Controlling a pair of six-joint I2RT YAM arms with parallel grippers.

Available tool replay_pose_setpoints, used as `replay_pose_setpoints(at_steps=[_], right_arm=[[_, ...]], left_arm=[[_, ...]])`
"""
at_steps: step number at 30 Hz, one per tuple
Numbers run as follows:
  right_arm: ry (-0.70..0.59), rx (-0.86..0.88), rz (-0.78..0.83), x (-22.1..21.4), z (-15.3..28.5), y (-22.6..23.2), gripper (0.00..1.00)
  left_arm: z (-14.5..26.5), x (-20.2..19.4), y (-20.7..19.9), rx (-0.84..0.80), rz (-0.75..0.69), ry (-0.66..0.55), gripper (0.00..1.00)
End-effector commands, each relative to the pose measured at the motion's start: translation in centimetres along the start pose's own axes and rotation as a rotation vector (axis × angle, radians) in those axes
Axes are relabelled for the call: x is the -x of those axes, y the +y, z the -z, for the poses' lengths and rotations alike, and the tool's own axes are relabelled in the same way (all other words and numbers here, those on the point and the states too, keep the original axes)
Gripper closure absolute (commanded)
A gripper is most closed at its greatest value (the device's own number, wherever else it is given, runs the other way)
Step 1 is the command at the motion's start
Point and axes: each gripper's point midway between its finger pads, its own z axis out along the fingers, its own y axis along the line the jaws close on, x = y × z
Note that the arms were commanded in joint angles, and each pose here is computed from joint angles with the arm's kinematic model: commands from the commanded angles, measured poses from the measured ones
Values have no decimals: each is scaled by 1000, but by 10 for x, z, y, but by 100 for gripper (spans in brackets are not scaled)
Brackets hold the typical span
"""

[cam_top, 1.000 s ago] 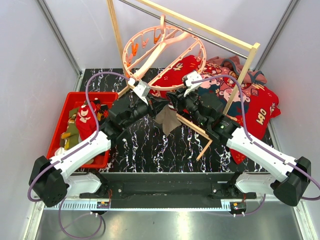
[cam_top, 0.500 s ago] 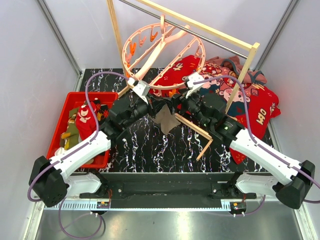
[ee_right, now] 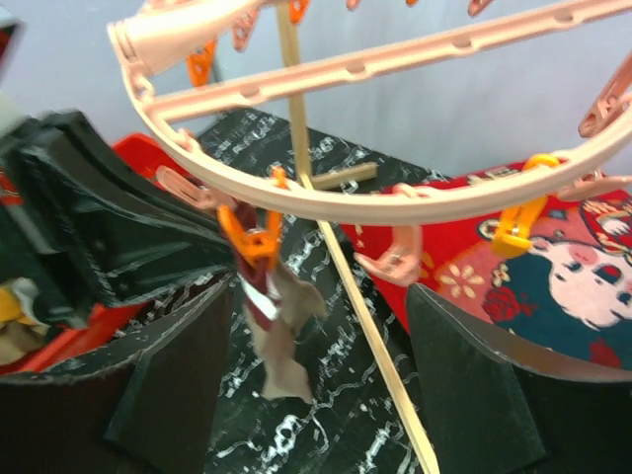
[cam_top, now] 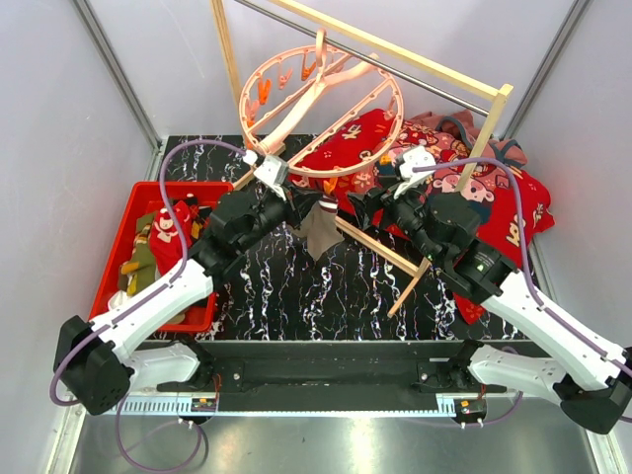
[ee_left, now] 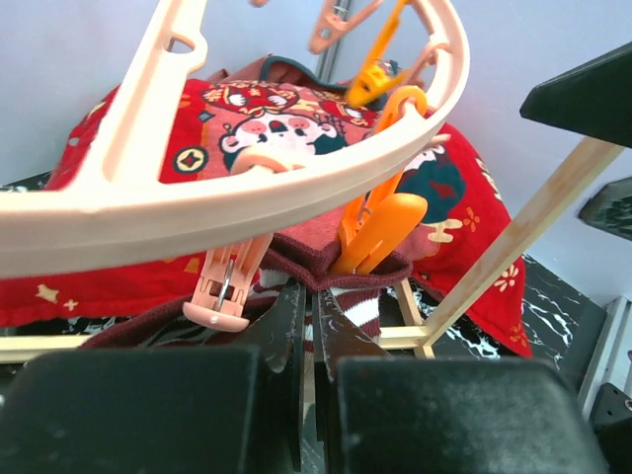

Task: Clip the socks to the hanger
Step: Clamp the sock onto the hanger.

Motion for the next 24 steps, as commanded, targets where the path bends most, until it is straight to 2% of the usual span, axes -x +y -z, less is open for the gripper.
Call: replay_pose_setpoints(at_steps=[1,8,15,24], right_arm=[[23,-76,60,-2,-5,-15,23],[64,-94,147,-23,-27,-18,26],[7,-54,196,-16,-41,-12,27],[-54,49,170,-1,-52,8,29]], left_arm=[[8,41,-2,19,-38,-98,98],[16,42,4,42,-45,-96,98],[18,37,5,43,-42,-80,98],[19,36,4,41,-41,-70,98]])
